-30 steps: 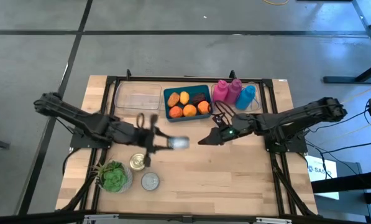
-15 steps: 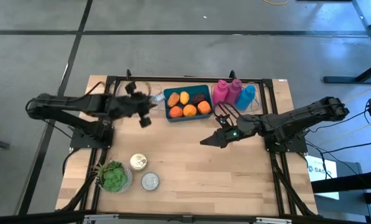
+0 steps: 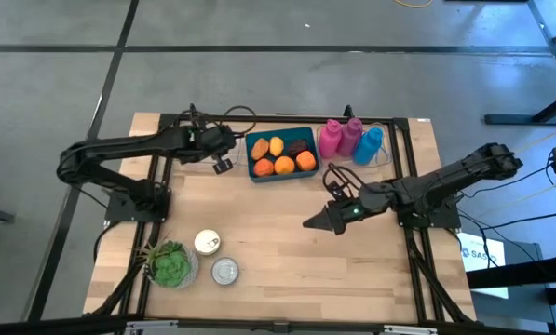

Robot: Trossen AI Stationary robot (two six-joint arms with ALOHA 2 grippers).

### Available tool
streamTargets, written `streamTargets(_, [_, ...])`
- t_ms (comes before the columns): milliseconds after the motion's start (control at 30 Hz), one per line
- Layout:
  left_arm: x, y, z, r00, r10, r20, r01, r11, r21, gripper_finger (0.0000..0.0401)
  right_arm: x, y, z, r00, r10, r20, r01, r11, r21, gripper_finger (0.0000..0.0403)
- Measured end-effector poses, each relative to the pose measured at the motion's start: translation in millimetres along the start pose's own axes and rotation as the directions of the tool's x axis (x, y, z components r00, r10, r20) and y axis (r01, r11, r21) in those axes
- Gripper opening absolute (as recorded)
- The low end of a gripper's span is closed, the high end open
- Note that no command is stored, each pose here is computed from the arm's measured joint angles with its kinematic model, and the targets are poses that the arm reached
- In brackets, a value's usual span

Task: Pick & Place Food Item
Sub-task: Put the yellow blue tuna can into the left transparent bin

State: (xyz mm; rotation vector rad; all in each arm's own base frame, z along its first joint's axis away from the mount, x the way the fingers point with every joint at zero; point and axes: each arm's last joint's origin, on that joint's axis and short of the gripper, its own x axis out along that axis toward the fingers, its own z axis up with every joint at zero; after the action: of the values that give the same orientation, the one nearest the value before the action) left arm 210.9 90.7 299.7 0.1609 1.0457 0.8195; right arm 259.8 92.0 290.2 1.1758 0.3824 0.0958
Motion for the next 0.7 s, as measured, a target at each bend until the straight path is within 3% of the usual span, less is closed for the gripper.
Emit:
streamTargets(400, [45.5, -27.6, 8.9, 0.991, -0.007, -0.131, 0.029, 0.985, 0.170, 0.0105, -1.4, 4.5, -13.5, 1.000, -0.005, 0.017, 0.006, 0.999, -0.034, 0.0057])
streamTargets(700, [65.9, -21.5, -2.4, 0.980, -0.026, -0.198, 0.031, 0.999, 0.020, 0.0105, -3.0, 7.6, -23.5, 0.999, -0.010, 0.038, 0.012, 0.999, -0.040, 0.0057])
